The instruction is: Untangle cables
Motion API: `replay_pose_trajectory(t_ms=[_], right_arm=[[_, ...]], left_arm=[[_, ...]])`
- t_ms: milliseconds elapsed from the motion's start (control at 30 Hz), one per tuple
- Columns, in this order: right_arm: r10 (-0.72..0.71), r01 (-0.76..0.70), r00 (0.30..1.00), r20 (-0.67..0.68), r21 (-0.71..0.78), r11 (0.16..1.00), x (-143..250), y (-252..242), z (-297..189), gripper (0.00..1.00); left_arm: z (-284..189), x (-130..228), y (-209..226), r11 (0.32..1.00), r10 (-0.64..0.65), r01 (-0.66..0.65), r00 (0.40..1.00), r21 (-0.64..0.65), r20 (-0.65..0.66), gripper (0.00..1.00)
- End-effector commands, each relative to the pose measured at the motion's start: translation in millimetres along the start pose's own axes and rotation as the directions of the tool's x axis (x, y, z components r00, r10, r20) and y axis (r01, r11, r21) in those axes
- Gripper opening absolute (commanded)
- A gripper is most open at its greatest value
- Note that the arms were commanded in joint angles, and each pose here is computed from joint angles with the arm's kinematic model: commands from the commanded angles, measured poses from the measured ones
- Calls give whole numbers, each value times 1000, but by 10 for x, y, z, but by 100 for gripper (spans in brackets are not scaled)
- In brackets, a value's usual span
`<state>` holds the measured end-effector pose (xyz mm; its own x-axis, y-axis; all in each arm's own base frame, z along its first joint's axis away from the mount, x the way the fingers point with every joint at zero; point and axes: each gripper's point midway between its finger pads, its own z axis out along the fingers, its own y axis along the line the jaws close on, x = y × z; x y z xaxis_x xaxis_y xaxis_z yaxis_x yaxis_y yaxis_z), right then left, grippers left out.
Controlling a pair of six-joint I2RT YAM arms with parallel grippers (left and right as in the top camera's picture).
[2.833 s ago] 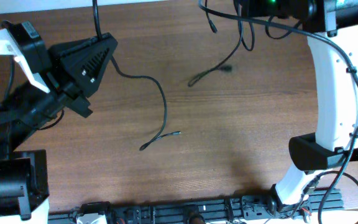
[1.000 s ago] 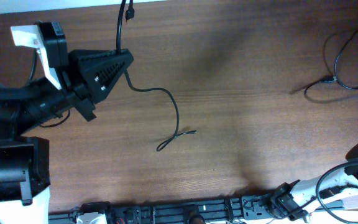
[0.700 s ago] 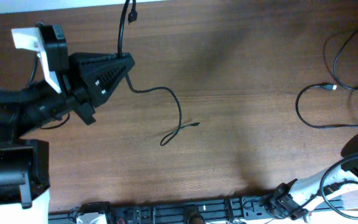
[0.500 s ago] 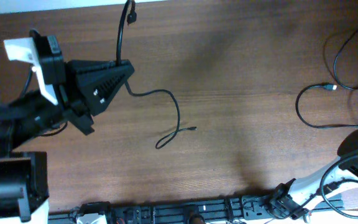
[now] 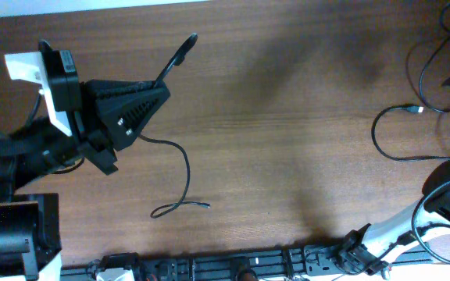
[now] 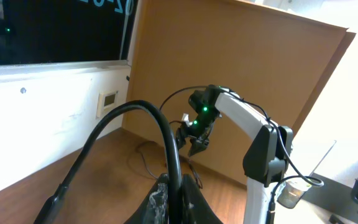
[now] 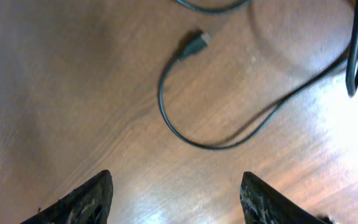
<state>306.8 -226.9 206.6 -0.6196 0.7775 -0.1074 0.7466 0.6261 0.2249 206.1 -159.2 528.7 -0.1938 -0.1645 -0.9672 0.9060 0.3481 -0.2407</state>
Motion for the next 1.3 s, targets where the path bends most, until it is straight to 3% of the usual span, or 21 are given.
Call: replay_pose_trajectory(t_ms=[0,233,533,800,967,1067,1267], right_arm=[[81,-82,996,49,17,997,72,-163,-226,64],[146,-148,983,115,7,989,523,-342,-458,64],[152,-153,970,190,-10,988,1073,-518,171,66],[384,-409,896,223,79,909,1190,-899,726,66],[370,-399,882,292,45,916,1131,-996,1140,65],[365,-391,874,321,20,920,1046,-1011,1304,55],[371,-397,884,285,36,917,995,-1061,1576,55]], left_arm=[[-17,-34,-55,1000,7,-7,1000,8,2,8],[-18,-28,-67,1000,7,-7,1000,16,-1,7],[-32,49,-228,995,9,-4,999,104,-44,8],[-34,81,-228,994,-12,18,998,108,-56,9],[-34,81,-228,994,-12,18,998,108,-56,11],[-34,81,-228,994,-12,18,998,108,-56,11],[-34,81,-228,994,-12,18,998,108,-56,15]])
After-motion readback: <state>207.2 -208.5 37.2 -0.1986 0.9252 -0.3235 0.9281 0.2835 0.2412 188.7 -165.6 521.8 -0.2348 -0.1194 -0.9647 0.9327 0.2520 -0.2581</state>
